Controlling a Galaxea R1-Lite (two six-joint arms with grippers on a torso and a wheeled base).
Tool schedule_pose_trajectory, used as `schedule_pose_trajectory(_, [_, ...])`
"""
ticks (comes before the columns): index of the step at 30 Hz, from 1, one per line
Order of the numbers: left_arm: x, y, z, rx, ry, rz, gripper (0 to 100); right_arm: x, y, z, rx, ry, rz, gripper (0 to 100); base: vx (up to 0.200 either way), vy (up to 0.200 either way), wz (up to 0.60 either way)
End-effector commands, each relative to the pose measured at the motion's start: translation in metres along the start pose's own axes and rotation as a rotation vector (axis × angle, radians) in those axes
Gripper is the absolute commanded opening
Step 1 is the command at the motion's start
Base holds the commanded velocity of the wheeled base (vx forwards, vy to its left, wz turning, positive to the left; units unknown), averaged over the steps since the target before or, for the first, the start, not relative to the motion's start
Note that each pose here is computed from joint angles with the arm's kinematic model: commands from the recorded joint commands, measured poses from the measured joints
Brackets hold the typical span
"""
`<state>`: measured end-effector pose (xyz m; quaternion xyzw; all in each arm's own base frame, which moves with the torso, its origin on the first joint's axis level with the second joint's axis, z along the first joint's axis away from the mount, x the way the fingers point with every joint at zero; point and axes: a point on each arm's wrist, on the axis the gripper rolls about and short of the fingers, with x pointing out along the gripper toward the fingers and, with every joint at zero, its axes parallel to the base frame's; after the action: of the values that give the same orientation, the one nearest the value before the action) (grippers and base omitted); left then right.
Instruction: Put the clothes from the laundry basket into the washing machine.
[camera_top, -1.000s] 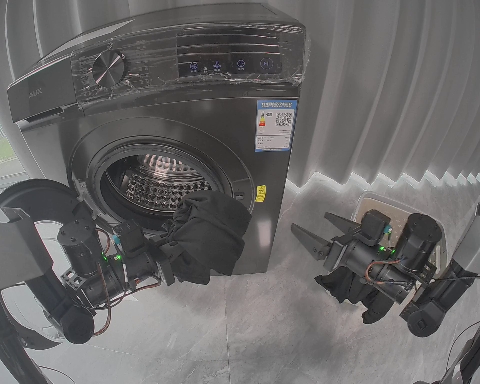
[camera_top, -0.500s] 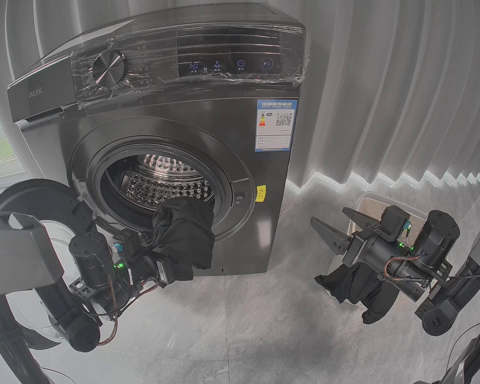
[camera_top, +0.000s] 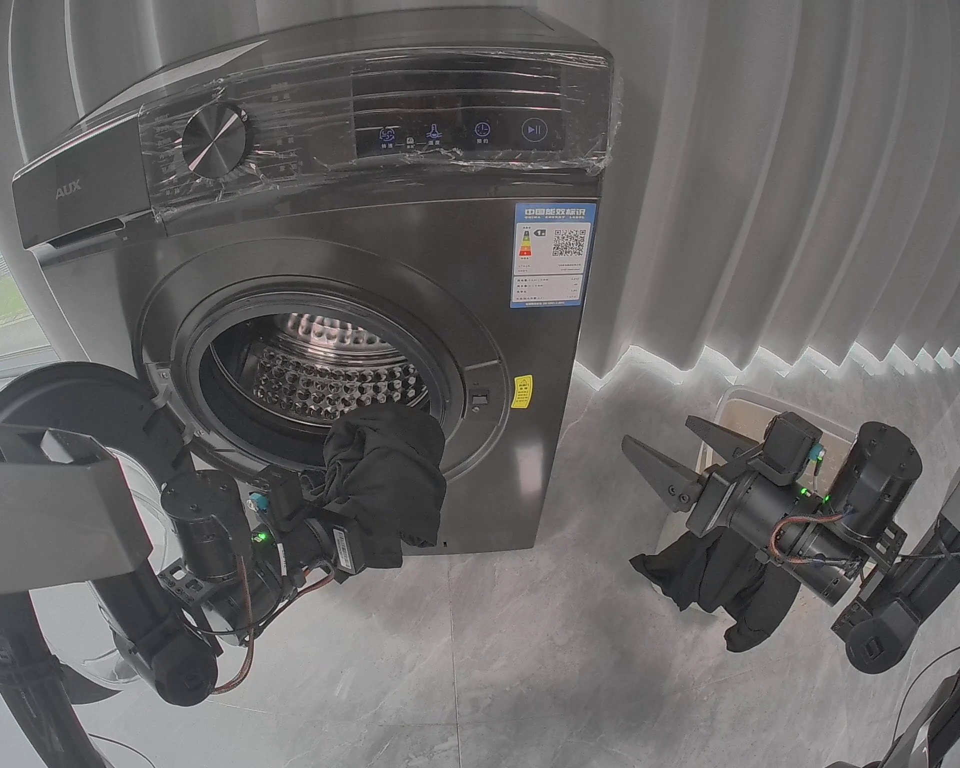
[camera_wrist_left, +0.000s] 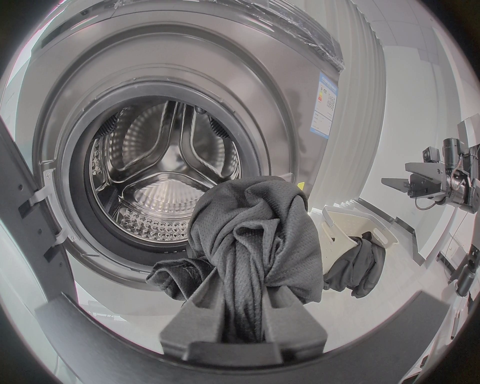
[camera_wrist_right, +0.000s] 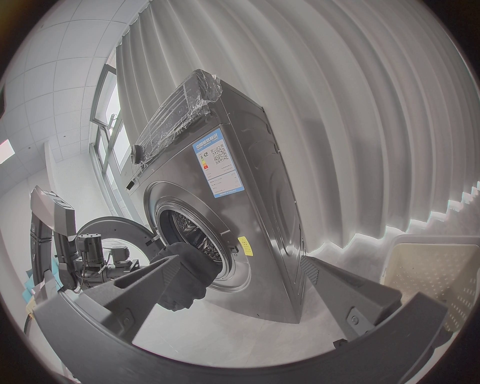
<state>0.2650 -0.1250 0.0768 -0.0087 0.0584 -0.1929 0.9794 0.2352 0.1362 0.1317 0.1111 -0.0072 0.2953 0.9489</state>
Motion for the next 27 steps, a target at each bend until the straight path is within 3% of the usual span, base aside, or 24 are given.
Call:
schedule_pose_trajectory(1, [0.0016,0.0001,-0.002,0.002,0.005,0.002,0,-0.0002,0.0009,-0.0001,0.0,0.001,0.003,100,0.2,0.0,0.0])
schedule_pose_trajectory(5, [0.0024,-0.0005,-0.0012,0.001,0.0,0.0,0,-0.0002,0.0009,0.0001,0.0,-0.001,0.004,100,0.2,0.0,0.0])
schedule_pose_trajectory(14, [0.0031,-0.003,-0.0063,0.004,0.019,-0.006,0,-0.0001,0.0013,0.0,-0.001,-0.001,0.005,100,0.0,0.0,0.0])
schedule_pose_trajectory(27, [0.0018,-0.0033,-0.0081,0.004,0.028,-0.008,0,-0.005,-0.0022,-0.006,0.001,0.031,-0.013,100,0.0,0.185,0.0])
